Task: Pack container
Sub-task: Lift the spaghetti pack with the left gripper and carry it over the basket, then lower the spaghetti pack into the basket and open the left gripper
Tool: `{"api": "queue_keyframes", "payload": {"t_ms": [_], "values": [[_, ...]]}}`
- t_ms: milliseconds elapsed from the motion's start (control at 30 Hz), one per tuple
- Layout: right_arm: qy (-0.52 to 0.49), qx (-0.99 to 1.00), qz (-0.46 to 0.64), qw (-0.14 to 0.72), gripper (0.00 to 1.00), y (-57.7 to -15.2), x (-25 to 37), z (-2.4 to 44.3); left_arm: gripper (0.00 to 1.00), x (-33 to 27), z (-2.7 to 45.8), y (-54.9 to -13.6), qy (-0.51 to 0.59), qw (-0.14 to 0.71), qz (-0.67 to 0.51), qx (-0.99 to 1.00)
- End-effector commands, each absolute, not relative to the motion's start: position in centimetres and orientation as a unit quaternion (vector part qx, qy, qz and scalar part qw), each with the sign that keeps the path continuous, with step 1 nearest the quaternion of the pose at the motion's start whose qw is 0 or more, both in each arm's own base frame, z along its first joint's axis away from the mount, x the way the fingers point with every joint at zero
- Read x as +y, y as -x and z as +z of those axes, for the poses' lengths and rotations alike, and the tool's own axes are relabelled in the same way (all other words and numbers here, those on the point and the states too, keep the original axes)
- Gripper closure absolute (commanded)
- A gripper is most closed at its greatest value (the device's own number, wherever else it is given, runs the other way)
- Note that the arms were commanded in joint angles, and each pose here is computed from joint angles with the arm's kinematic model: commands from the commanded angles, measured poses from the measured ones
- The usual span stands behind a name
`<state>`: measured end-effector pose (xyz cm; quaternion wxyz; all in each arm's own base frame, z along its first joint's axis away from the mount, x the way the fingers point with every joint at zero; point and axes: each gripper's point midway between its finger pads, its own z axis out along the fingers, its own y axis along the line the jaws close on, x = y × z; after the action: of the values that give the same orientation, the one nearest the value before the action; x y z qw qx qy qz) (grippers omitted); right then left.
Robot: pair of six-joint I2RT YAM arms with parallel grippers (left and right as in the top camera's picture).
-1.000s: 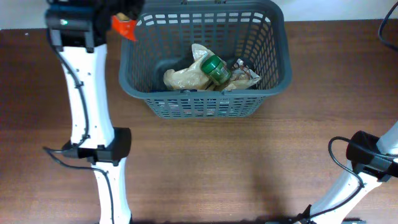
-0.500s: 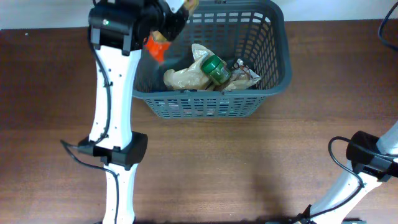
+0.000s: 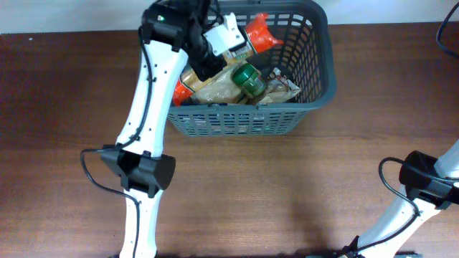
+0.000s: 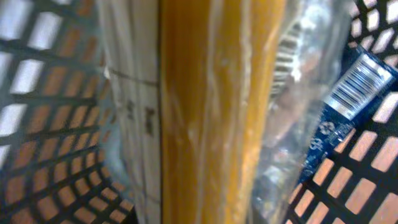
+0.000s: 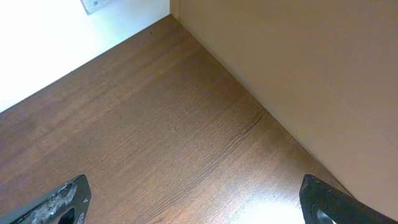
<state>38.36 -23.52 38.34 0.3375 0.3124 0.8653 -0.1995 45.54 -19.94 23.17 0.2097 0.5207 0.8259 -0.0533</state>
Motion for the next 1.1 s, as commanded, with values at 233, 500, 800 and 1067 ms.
{"api": "queue_keyframes", "payload": {"t_ms": [233,500,800,1067], "values": [[-0.319,0.865,-0.195,0.336,0.01,-38.4,-23.6,38.1,0.98,-20.7,24.1,-43.8,-0.579,0.215,-0.071,0.783],[-0.319,0.865,-0.195,0.336,0.01,-38.4,-23.6,38.1,0.99,-20.6,22.3,-43.5,-0.579,0.191,-0.078,0.789],[-0.319,0.865,-0.195,0.336,0.01,-38.4,-23.6,38.1,0.88,-21.9,22.9,-43.8,-0.581,0.214,-0.103,0.779],[-0.319,0.865,-0.195,0.336,0.01,-38.4,-23.6,38.1,0.01,-22.0,23.2,-44.4,-0.581,0.228,-0.099,0.775]]}}
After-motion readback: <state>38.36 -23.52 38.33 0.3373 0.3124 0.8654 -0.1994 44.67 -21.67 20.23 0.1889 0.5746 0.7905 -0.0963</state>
